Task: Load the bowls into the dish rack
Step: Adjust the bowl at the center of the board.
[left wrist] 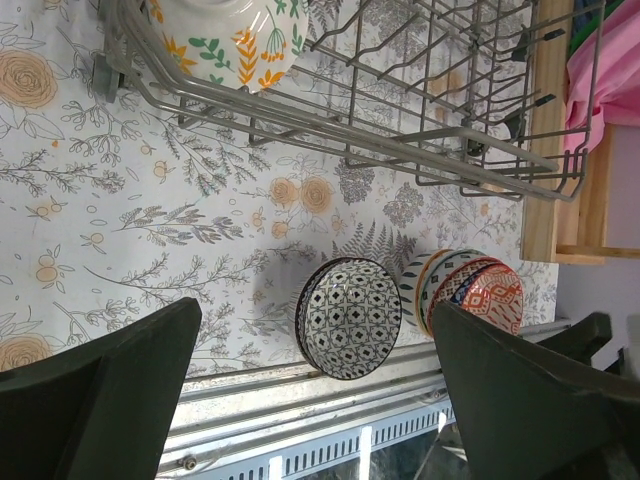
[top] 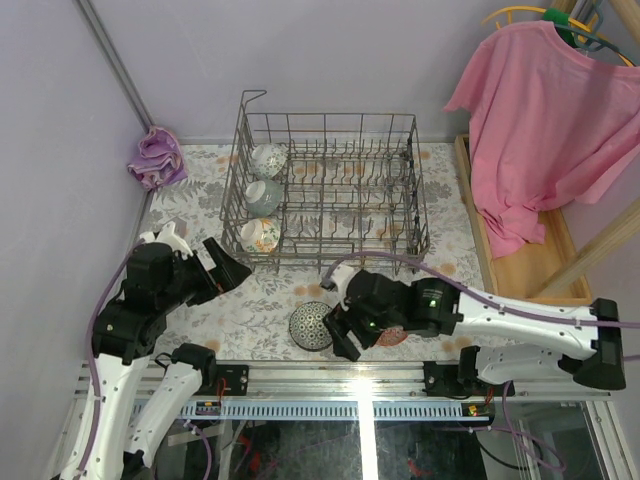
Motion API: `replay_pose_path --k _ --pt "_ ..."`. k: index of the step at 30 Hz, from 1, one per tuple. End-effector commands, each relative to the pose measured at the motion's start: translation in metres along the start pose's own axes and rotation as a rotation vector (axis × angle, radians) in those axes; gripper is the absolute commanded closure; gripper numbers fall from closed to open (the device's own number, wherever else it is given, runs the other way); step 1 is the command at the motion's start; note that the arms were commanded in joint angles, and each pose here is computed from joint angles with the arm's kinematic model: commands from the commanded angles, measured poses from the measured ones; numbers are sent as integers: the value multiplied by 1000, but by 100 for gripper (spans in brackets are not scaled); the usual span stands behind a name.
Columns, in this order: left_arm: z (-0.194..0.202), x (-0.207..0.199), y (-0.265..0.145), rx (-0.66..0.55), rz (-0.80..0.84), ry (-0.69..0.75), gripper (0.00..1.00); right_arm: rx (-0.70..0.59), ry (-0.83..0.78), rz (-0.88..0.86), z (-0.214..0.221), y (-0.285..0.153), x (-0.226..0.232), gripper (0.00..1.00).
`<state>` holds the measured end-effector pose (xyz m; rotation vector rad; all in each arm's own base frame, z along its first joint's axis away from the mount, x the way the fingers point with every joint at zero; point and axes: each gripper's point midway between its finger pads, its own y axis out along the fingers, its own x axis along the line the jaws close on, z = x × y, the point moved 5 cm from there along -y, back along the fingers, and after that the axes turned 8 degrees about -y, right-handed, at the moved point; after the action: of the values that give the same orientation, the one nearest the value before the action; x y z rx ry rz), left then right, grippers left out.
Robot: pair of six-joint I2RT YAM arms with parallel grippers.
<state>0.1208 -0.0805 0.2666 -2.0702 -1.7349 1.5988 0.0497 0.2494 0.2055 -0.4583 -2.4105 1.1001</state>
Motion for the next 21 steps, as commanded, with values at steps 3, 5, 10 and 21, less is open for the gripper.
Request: replay_pose_path --k 3,5,10,21 --pt "-8 -21 -10 -9 97 39 0 -39 -115 -14 -16 31 31 25" --pt "-9 -23 -16 -25 101 45 0 -14 -147 -8 -17 41 36 24" --pt "-8 -26 -31 -48 115 45 0 2 -208 29 -29 57 38 23" --pt "-3 -25 -50 -55 99 27 0 68 -292 51 -36 99 38 25"
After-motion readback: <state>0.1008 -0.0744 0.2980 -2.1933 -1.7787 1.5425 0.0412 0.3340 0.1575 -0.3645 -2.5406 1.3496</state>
